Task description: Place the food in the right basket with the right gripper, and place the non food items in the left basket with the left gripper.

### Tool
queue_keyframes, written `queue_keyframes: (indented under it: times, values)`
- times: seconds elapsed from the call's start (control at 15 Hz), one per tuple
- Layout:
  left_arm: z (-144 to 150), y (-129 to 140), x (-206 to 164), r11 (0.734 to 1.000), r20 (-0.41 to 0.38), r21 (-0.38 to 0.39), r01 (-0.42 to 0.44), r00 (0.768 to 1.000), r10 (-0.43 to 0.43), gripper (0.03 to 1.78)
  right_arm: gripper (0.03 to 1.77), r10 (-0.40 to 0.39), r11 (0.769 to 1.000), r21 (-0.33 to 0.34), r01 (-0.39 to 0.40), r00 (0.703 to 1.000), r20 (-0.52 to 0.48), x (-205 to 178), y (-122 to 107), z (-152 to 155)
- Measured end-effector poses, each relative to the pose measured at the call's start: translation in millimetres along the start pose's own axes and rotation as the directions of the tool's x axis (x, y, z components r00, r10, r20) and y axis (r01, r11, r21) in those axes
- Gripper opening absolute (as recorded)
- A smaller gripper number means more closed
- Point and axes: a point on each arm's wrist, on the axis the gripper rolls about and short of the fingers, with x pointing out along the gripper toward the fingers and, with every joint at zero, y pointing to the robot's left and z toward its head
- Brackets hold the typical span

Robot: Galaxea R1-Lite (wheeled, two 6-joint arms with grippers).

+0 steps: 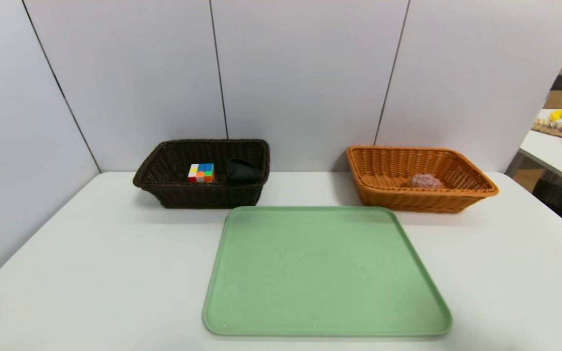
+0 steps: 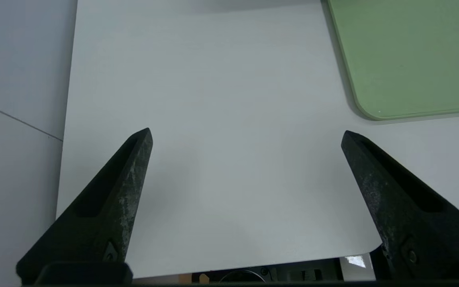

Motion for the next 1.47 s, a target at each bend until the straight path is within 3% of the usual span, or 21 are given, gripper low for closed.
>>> queue_keyframes:
  times: [0.27, 0.53, 1.0, 1.13, 1.47]
  values:
    - [-30.1, -0.2, -32.2, 0.997, 0.101, -0.069, -0.026, 0.994, 0.033, 1.69, 1.7, -0.024, 1.0, 0.008, 0.024, 0.994, 0.11, -22.4, 4.8, -54.5]
    - [-58.2, -6.7, -53.9, 0.984, 0.204, -0.163, -0.078, 0.973, 0.111, 1.69, 1.7, -0.041, 0.999, 0.004, 0.041, 0.963, 0.267, -41.3, 10.1, -104.5]
    - [-91.1, -5.3, -71.0, 0.992, 0.306, -0.124, 0.036, 0.952, 0.004, 1.69, 1.7, -0.03, 0.999, -0.018, 0.042, 0.9, 0.434, -44.8, 13.8, -158.5]
    - [-104.1, -7.2, -73.4, 0.992, 0.341, -0.118, 0.041, 0.94, 0.002, 1.69, 1.7, -0.027, 0.999, -0.024, 0.047, 0.842, 0.539, -47.3, 14.3, -161.8]
    - [-140.3, -9.8, -65.6, 0.999, 0.424, -0.041, 0.027, 0.906, -0.007, 1.69, 1.7, -0.033, 0.986, -0.082, 0.148, 0.645, 0.764, -47.3, 15.2, -168.1]
